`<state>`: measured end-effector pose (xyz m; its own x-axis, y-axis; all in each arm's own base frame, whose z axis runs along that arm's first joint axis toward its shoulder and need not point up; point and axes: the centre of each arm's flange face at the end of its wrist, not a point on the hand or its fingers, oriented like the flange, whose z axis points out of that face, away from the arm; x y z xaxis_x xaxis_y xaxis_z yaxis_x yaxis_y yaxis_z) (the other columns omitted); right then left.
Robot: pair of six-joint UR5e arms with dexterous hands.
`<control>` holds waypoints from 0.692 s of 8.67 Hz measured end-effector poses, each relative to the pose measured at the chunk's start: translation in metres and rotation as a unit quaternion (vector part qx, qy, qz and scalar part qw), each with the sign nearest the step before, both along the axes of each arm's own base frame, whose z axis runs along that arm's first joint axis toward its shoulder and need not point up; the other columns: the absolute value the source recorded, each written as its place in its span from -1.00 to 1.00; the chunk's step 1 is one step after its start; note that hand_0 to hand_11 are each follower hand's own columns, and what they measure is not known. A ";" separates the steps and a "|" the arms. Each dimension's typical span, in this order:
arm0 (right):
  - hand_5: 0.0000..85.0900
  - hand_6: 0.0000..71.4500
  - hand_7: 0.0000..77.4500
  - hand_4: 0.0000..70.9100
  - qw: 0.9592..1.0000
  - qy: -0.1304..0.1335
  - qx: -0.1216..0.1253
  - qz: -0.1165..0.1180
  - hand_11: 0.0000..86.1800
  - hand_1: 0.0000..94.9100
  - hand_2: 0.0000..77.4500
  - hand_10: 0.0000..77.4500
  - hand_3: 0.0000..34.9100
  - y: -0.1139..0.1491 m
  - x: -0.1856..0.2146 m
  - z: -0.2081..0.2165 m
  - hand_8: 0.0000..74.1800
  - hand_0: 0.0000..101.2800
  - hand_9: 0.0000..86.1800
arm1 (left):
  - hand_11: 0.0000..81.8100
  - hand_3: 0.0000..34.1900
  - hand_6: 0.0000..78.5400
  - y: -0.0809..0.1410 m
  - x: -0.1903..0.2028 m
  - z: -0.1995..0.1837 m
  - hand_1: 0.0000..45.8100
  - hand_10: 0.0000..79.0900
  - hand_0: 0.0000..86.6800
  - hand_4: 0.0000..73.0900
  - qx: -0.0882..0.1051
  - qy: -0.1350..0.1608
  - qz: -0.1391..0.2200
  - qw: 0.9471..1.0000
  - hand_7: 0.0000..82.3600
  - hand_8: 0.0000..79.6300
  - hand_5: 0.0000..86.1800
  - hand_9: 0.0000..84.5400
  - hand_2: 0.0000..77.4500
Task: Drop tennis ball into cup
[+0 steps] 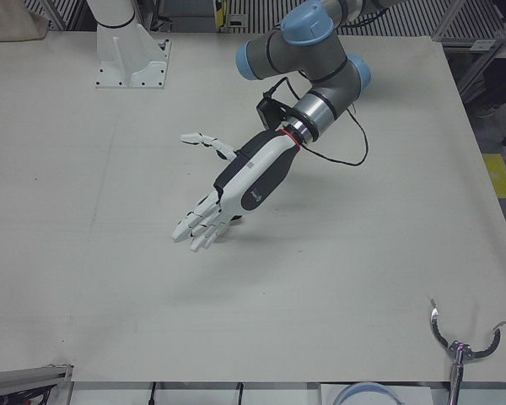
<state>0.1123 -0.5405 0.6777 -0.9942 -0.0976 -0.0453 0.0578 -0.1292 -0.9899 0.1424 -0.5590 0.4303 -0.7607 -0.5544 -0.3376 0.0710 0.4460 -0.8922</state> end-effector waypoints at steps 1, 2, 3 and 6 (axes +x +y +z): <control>-1.00 -1.00 -1.00 -1.00 1.000 0.000 0.000 0.000 -0.99 -0.99 -0.99 -1.00 -1.00 0.000 0.000 0.000 -1.00 -1.00 -1.00 | -0.99 -1.00 -1.00 -0.022 -0.033 -0.028 -0.21 -1.00 0.11 -0.91 0.000 0.002 -0.036 0.999 -0.72 -1.00 -0.99 -0.97 -0.68; -1.00 -1.00 -1.00 -1.00 1.000 0.000 0.000 0.000 -0.99 -0.99 -0.99 -1.00 -1.00 0.000 0.000 0.000 -1.00 -1.00 -1.00 | -0.99 -1.00 -1.00 -0.046 -0.067 -0.036 -0.21 -1.00 0.11 -0.91 -0.005 0.000 -0.071 0.997 -0.72 -1.00 -0.99 -0.97 -0.68; -1.00 -1.00 -1.00 -1.00 1.000 0.000 0.001 0.000 -0.99 -0.99 -0.99 -1.00 -1.00 0.000 0.000 -0.001 -1.00 -1.00 -1.00 | -0.99 -1.00 -1.00 -0.064 -0.106 -0.026 -0.14 -1.00 0.17 -0.97 -0.019 -0.004 -0.106 0.994 -0.75 -1.00 -0.99 -0.97 -0.94; -1.00 -1.00 -1.00 -1.00 1.000 0.001 0.001 0.000 -0.99 -0.99 -0.99 -1.00 -1.00 0.000 0.000 -0.001 -1.00 -1.00 -1.00 | -0.99 -1.00 -1.00 -0.083 -0.185 0.041 -0.02 -1.00 0.23 -0.97 -0.077 -0.015 -0.170 0.982 -0.81 -1.00 -0.94 -0.97 -0.96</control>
